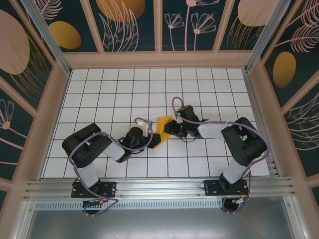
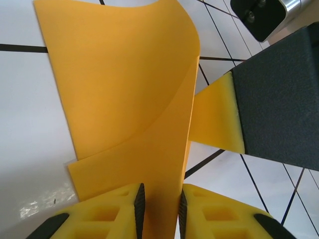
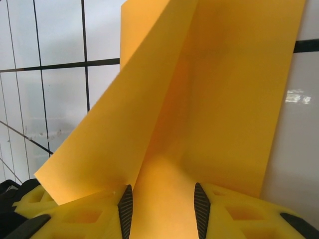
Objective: Fold a paper plane with a square sheet of paper (pick it up from the middle)
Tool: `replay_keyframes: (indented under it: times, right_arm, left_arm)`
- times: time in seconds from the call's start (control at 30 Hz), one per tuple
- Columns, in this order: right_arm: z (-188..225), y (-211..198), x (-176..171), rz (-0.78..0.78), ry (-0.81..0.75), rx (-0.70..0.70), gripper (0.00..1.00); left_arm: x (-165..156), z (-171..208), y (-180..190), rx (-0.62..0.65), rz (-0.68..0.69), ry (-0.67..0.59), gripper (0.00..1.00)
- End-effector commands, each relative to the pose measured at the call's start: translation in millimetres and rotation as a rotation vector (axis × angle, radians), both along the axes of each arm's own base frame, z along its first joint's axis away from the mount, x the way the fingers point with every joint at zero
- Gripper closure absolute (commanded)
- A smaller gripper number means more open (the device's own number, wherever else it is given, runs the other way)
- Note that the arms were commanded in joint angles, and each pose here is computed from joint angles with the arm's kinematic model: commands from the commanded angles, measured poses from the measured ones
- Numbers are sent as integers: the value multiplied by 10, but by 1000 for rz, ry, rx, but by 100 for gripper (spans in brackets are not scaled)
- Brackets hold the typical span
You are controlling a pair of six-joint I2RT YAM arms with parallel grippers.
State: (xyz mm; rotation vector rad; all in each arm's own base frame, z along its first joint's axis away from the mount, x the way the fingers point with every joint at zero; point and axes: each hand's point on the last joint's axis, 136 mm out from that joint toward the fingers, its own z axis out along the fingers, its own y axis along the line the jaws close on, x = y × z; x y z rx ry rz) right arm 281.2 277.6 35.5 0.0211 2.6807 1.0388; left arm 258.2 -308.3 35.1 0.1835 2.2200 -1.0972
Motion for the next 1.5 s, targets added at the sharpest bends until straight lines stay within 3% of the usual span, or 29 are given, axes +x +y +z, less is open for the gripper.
replay_keyframes:
  times: [0.0, 0.4, 0.73, 0.93, 1.3, 1.47]
  right_arm:
    - [36, 59, 58, 20, -29, 29, 57]
    - [-15, 40, 23, 19, -23, 21, 49]
    - [149, 20, 41, 16, -65, 34, 49]
    - [412, -49, 42, 6, -140, 63, 49]
    - [627, -260, -29, -44, -195, 71, 50]
    - [582, -348, -104, -72, -188, 68, 51]
  left_arm:
    - [52, 8, -38, -2, 8, 27, 71]
    - [185, -42, 32, 58, 72, 107, 67]
    - [183, 35, 7, 26, 66, 135, 84]
    - [139, 360, -85, -49, -17, 16, 87]
    - [159, 630, -193, 82, -205, -310, 91]
    - [166, 565, -297, 64, -244, -317, 91]
